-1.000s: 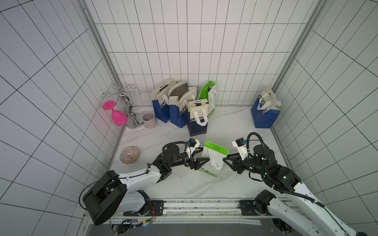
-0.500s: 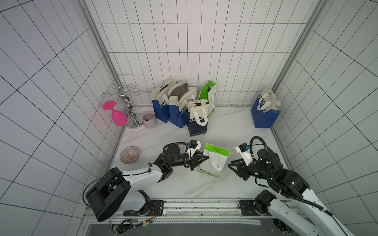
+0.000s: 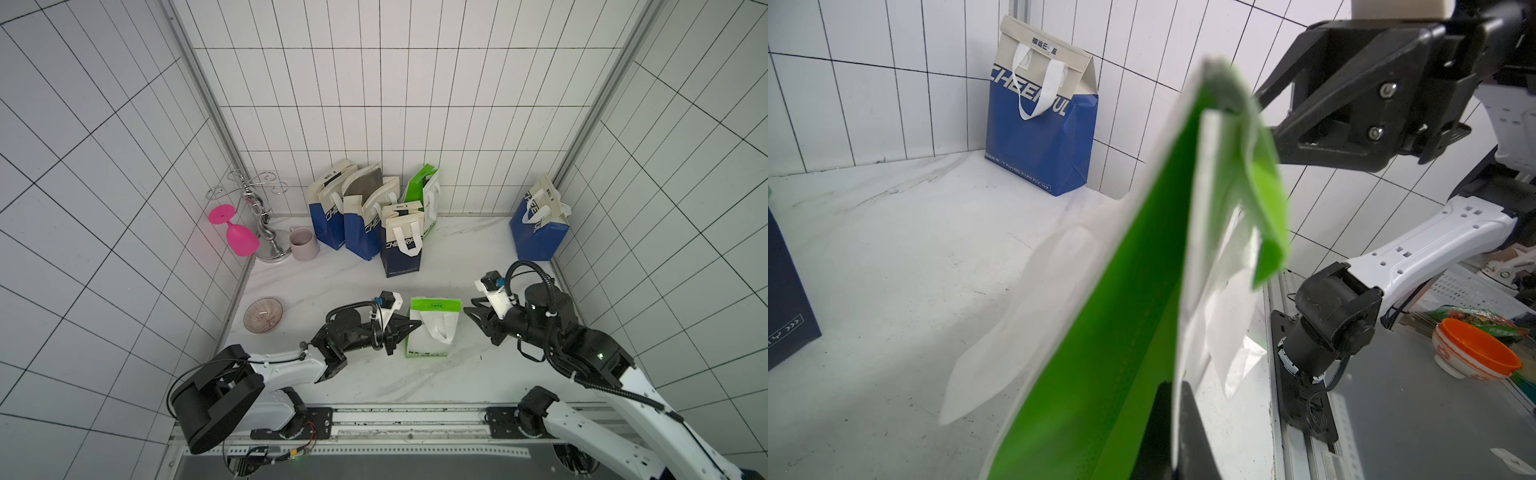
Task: Open the takeout bag
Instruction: Move the takeout bag to the center of the board.
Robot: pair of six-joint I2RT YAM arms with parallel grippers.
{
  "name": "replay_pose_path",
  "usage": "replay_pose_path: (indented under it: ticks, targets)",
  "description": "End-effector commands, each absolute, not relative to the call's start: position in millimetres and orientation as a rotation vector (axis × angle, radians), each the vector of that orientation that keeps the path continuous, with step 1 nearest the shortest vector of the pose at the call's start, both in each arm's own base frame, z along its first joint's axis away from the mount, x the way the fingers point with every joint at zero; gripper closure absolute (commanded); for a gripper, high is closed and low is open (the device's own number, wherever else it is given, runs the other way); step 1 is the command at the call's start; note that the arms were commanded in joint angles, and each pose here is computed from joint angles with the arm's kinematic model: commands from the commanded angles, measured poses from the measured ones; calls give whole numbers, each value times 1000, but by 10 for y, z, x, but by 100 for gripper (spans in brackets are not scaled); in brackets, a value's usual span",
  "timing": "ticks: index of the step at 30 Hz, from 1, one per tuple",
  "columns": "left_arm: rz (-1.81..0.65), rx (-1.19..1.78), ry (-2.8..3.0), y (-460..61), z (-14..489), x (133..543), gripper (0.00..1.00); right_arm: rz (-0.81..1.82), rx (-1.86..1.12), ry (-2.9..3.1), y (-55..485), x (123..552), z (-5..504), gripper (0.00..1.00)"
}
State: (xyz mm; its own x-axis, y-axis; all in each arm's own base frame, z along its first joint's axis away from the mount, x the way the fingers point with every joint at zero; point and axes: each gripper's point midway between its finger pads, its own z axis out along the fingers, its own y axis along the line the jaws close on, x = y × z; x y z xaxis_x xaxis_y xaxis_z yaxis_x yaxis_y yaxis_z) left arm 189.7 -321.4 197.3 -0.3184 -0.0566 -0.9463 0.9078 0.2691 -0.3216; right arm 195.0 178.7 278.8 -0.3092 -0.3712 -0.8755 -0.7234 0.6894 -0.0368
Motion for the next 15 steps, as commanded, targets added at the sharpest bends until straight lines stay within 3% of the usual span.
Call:
replay_pose_path:
  ticks: [1,15]
  targets:
    - [-1187,696,1525,-3140,2138,1994,100,333,-930,1656,1835,1977,3495,65]
    - [-1167,664,1513,-3173,2204,1969,100,202,-1317,1223,2428,1545,3500,64]
